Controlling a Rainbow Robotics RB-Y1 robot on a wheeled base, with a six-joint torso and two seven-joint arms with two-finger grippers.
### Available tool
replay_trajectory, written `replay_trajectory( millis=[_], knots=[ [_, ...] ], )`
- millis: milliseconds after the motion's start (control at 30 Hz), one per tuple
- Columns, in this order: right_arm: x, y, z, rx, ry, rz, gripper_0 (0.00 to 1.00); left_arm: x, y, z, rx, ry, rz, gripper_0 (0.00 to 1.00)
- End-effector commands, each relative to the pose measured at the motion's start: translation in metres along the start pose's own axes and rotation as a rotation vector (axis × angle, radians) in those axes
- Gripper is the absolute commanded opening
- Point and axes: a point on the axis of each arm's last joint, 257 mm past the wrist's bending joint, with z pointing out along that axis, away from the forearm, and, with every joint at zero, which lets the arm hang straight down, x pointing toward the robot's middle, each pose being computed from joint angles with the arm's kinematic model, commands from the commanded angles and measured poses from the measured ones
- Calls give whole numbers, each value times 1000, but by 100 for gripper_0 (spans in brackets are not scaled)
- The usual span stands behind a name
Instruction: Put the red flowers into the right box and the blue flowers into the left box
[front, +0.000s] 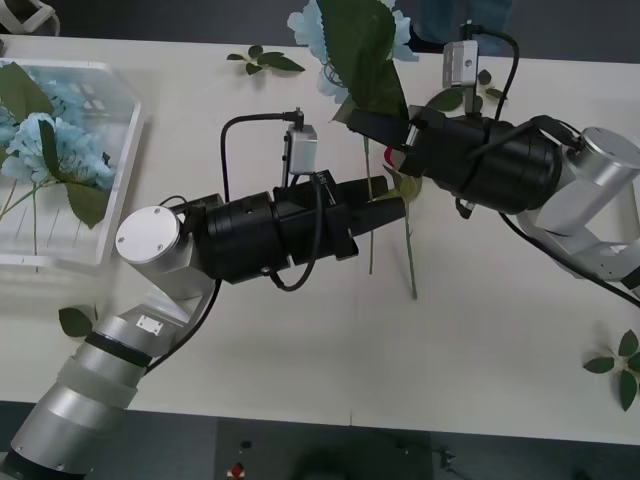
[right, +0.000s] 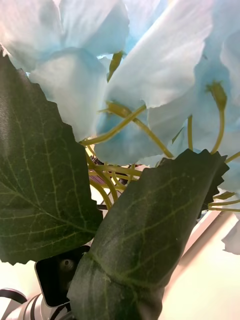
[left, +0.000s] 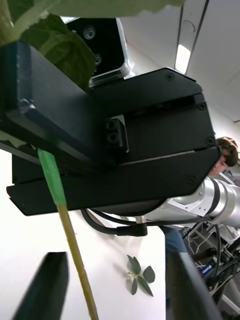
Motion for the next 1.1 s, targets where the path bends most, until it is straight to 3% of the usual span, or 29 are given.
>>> replay_trajectory(
  millis=[33,600,633,667,700,1100],
  knots=[
    [-17,15,10,-30,2,-73,0,-9,-10,10,21,1,77,0],
    [-16,12,10,-21,-2,-69,3,-12,-3,4,2,-1,80,0],
    [-16,9,8,-15,-2,-67,24,-12,-2,4,1,-2,81,0],
    [-17,8,8,-12,-3,-68,59,-12,-2,4,1,-2,81,0],
    [-18,6,7,-7,-4,-65,100,-13,-1,2,-2,-2,81,0],
    [-45,-16,-25,76,-32,-74,100,-31,32,-53,-79,-17,59,0]
  ],
)
